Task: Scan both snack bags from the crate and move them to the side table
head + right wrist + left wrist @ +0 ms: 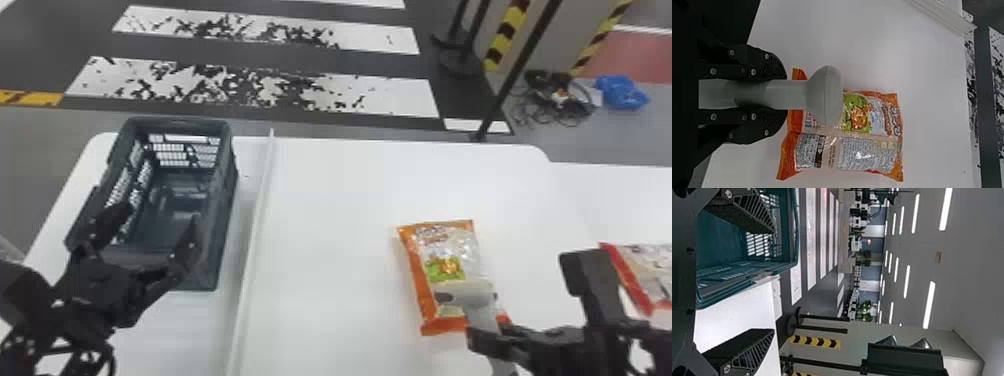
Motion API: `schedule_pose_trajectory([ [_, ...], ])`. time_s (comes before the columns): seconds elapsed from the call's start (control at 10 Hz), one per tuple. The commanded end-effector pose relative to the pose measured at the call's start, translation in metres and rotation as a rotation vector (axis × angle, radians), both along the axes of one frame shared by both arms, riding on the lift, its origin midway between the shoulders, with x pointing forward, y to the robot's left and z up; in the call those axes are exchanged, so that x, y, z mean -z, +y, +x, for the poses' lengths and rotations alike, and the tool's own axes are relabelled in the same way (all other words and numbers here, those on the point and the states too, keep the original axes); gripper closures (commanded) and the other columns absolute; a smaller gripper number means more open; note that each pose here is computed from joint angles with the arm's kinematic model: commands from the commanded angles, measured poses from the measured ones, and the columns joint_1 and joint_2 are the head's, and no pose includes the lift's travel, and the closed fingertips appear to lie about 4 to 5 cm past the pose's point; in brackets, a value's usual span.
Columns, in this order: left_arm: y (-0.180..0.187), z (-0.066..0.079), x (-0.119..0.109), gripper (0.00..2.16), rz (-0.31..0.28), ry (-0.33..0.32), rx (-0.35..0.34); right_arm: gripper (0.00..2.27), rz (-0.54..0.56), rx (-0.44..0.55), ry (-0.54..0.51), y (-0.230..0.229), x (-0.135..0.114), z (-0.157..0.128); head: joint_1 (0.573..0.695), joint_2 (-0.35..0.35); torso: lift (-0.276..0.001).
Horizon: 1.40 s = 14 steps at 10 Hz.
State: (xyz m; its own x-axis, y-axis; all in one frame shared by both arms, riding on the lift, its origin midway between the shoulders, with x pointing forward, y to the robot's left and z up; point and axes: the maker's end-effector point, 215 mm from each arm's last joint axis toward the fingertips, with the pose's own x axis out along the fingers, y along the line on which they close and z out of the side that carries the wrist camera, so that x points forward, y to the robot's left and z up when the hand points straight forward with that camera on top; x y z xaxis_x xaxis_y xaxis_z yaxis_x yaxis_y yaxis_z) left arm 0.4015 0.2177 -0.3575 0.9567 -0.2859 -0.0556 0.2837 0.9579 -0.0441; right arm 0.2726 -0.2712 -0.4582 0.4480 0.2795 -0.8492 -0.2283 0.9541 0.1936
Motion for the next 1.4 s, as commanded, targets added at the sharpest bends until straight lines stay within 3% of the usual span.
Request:
schedule_pose_trajectory([
  [0.0,0.0,0.001,-0.001,0.1,0.001,-0.003,0.002,2.26,-0.019,-0.008,0.008,0.0,0.007,0.0,0.695,-0.093,-0.075],
  [0.6,-0.001,0.002,-0.001,0.1,-0.001,-0.003,0.003,2.26,-0.052,-0.023,-0.004,0.003,0.013,0.01,0.695,-0.091,-0.075],
  [0.8,0.0,0.002,0.0,0.1,-0.001,-0.001,0.003,2.26,-0.058,-0.012,-0.025,-0.002,0.004,0.015,0.695,-0.088,-0.075],
  [1.0,0.0,0.002,0.0,0.1,-0.001,-0.001,0.003,2.26,-0.073,0.027,-0.06,-0.023,-0.009,0.025,0.695,-0.095,-0.075],
  [1.3,0.0,0.002,0.0,0.1,-0.003,-0.001,0.002,2.26,-0.091,0.132,-0.161,-0.086,-0.024,0.061,0.695,-0.159,-0.075],
])
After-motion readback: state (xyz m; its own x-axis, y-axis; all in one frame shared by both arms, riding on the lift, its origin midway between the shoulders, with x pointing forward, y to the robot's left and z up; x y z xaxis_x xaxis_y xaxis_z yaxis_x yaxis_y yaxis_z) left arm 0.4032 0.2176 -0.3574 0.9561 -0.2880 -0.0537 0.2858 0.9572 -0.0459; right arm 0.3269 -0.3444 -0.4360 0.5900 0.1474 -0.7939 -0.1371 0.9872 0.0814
